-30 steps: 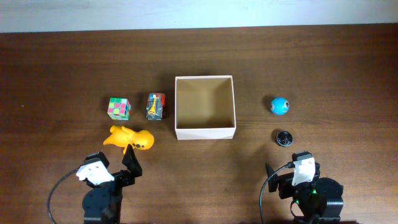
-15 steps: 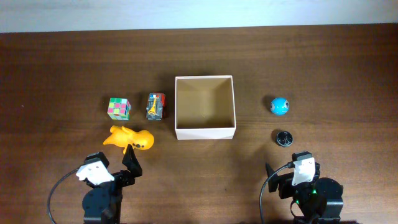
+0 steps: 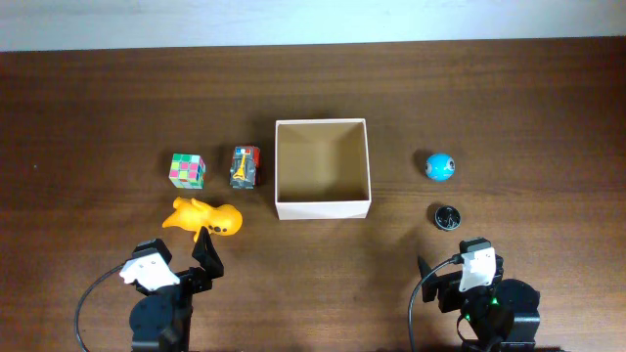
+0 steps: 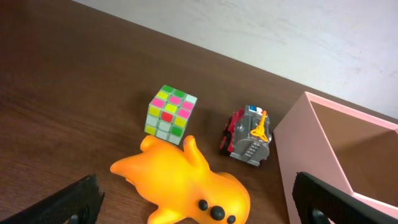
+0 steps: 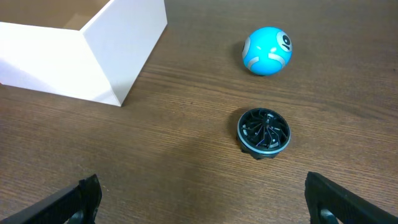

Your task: Pack container

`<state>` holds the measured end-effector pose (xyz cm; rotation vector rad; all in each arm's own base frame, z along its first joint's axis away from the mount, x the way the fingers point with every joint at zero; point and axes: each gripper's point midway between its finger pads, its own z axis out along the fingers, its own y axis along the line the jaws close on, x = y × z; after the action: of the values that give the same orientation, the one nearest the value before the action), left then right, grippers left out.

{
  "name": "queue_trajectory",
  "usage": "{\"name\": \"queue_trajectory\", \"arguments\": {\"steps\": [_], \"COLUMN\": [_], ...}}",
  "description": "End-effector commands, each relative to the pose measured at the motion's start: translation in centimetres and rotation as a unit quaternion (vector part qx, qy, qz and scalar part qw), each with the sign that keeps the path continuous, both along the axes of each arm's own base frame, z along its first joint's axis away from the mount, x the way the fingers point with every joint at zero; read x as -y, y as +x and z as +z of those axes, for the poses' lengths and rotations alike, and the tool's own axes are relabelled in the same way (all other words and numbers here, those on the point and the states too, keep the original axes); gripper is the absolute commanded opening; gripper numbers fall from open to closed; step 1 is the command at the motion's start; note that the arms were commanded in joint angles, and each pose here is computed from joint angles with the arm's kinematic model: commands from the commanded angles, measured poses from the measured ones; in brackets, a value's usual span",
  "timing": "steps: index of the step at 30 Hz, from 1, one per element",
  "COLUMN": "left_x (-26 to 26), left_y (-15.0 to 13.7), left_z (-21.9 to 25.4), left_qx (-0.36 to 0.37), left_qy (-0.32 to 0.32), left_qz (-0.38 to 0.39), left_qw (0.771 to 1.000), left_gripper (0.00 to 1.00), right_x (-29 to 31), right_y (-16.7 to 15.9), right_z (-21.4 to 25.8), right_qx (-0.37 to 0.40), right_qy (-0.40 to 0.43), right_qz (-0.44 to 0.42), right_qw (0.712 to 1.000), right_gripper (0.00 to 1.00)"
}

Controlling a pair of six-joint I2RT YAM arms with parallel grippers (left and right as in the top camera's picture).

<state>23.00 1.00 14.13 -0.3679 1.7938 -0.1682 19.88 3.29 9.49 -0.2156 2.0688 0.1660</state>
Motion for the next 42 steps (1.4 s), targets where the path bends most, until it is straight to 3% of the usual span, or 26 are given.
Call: {"name": "queue_trajectory", "arguments": {"steps": [1,35,42], "left_x": [0.3,0.4,2.8], "left_y": [0.0,0.0,0.0], "left_z": [-0.4,-0.4,-0.4], "left_qx": [-0.003,-0.003,-0.001], "left_qy": [0.006,0.005,-0.013], "left_qz": [-0.01,-0.013,-0.081], "left_qw": [1.0,1.0,0.997], "left_gripper": [0.99,0.99,0.99], "right_x": [0.2,0.2,0.2], "right_y": [0.0,0.0,0.0], "right_z": [0.0,0.0,0.0], "right_qx": [0.004,0.004,0.004], "right_qy": [-0.003,-0.003,-0.003], "right_qz": [-0.004,-0.004,-0.004], "right_qw": [1.0,1.0,1.0], "right_gripper": [0.98,0.98,0.98]}}
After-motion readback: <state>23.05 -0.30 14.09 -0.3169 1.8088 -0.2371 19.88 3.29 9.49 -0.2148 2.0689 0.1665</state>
